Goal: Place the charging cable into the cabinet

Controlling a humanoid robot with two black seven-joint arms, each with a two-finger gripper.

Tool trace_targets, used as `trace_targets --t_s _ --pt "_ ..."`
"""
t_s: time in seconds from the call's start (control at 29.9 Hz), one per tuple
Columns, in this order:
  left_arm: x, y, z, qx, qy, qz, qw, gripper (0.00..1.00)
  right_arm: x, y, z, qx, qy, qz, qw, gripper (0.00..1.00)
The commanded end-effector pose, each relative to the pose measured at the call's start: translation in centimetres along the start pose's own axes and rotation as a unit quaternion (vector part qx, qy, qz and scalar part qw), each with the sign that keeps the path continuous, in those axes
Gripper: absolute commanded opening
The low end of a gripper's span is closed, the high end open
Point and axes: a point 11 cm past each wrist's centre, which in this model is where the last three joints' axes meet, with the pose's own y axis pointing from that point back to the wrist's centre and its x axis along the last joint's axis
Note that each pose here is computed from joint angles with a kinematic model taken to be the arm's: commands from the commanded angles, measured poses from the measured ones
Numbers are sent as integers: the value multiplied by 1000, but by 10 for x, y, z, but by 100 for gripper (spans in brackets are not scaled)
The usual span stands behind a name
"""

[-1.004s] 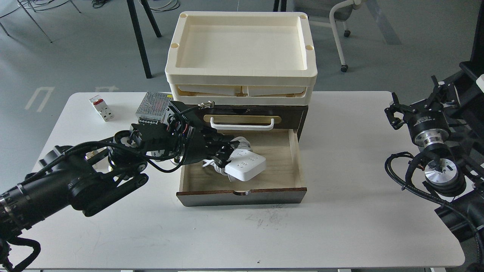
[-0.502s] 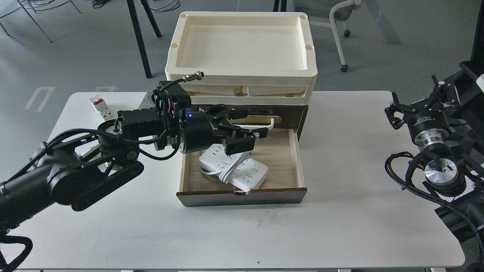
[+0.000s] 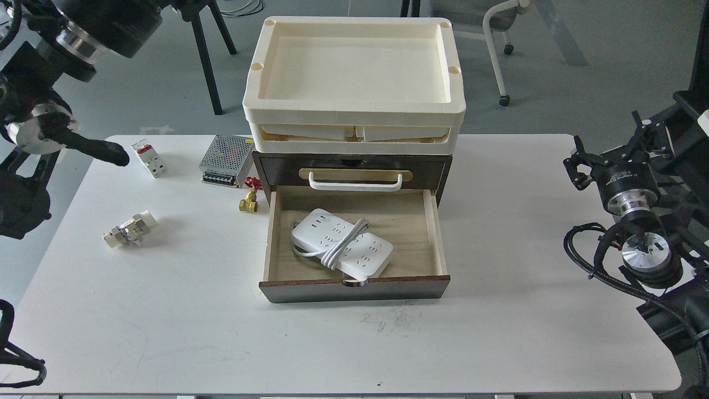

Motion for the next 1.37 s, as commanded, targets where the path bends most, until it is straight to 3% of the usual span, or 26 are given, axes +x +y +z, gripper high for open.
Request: trace_targets --t_s 0.0,0.2,0.33,0.6,0.94,1.34 --pt "32 18 -19 19 79 67 994 96 -1 0 1 -1 0 -1 1000 100" --pt "84 65 -46 -12 204 192 960 99 -3 0 2 -3 -2 -4 1000 100" --pt "113 120 -81 -13 258 293 921 99 -6 0 3 -4 -5 -12 1000 100" --pt "105 182 -154 43 305 380 872 99 -6 0 1 0 -6 -10 1000 100" --pt "86 203 -194 80 328 407 849 99 -6 -1 -2 6 -11 -9 1000 100" --pt "65 190 -215 79 357 401 840 99 -11 -5 -5 8 -11 -16 1000 100"
